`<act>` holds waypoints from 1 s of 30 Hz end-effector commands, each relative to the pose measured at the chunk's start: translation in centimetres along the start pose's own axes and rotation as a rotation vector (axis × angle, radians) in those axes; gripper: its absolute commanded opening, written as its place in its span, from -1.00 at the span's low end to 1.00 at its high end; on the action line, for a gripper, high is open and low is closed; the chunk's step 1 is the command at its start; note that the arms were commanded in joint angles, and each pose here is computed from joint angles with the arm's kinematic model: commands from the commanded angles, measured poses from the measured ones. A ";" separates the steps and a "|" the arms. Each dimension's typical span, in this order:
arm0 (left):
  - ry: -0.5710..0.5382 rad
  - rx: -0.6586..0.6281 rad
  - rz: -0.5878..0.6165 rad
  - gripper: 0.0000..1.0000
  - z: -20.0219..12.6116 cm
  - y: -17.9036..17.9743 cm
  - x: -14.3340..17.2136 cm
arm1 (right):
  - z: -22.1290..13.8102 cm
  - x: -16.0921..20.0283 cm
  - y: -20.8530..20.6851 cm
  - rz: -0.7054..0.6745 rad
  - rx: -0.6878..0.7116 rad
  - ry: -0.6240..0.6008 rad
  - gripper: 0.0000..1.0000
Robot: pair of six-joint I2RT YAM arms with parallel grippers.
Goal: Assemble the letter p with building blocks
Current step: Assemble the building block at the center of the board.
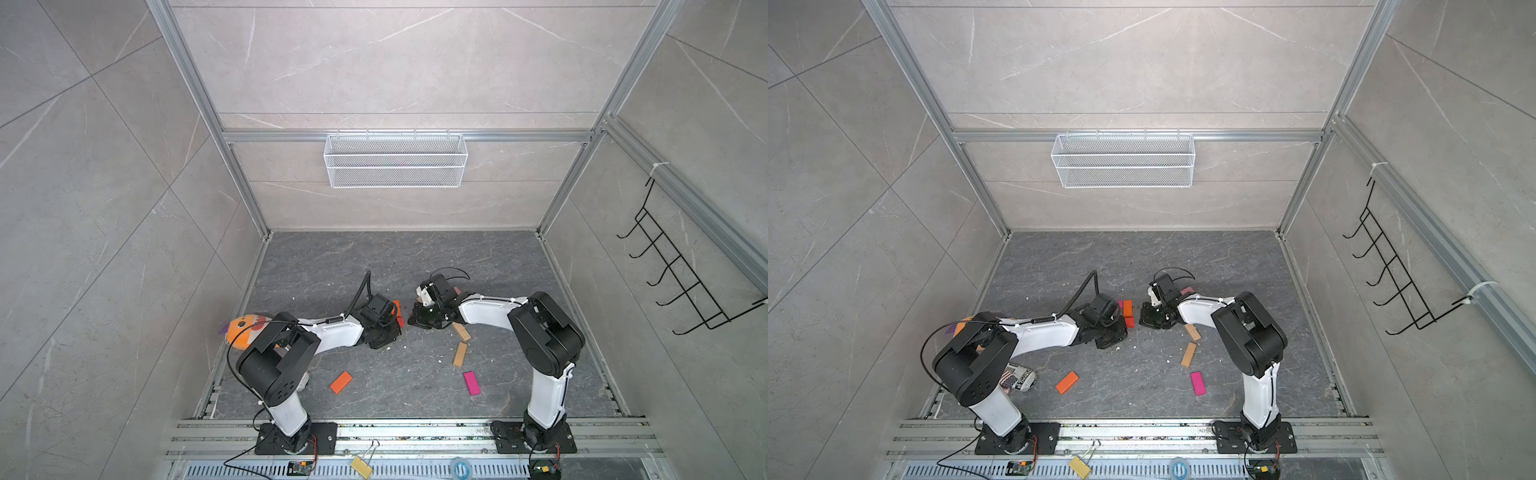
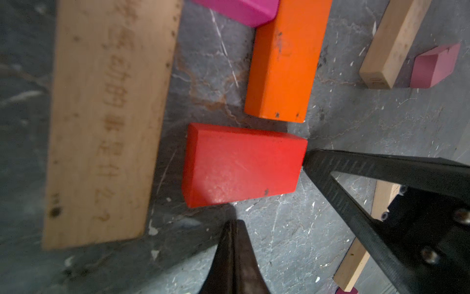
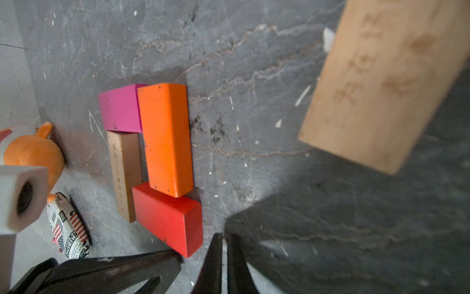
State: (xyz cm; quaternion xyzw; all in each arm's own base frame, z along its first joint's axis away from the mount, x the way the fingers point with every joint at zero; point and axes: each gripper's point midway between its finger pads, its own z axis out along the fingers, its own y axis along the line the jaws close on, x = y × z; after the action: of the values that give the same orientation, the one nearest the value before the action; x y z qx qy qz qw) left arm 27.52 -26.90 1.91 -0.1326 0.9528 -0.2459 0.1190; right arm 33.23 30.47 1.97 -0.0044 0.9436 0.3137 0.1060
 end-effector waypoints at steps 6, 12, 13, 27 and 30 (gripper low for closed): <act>-0.025 -0.031 -0.063 -1.00 0.6 0.5 -0.5 | 0.7 -0.5 0.6 0.015 -0.024 0.003 -0.79; -0.050 -0.026 -0.087 -1.00 0.5 0.2 -1.2 | 1.1 -0.4 0.6 0.021 -0.023 0.007 -0.79; -0.051 -0.024 -0.090 -1.00 0.5 0.1 -1.2 | 1.1 -0.4 0.5 0.021 -0.022 0.008 -0.79; -0.063 -0.031 -0.116 -1.00 0.6 0.3 -1.8 | 1.9 -0.2 0.3 0.029 -0.022 0.023 -0.79; -0.065 -0.030 -0.120 -1.00 0.6 0.3 -1.9 | 2.0 -0.2 0.3 0.029 -0.022 0.025 -0.79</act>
State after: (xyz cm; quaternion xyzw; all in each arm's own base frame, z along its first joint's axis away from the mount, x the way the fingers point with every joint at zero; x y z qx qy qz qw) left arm 28.91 -26.77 1.92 -0.1840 0.9420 -0.2486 0.1302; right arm 34.06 31.80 1.97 -0.0012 0.9363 0.3352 0.1049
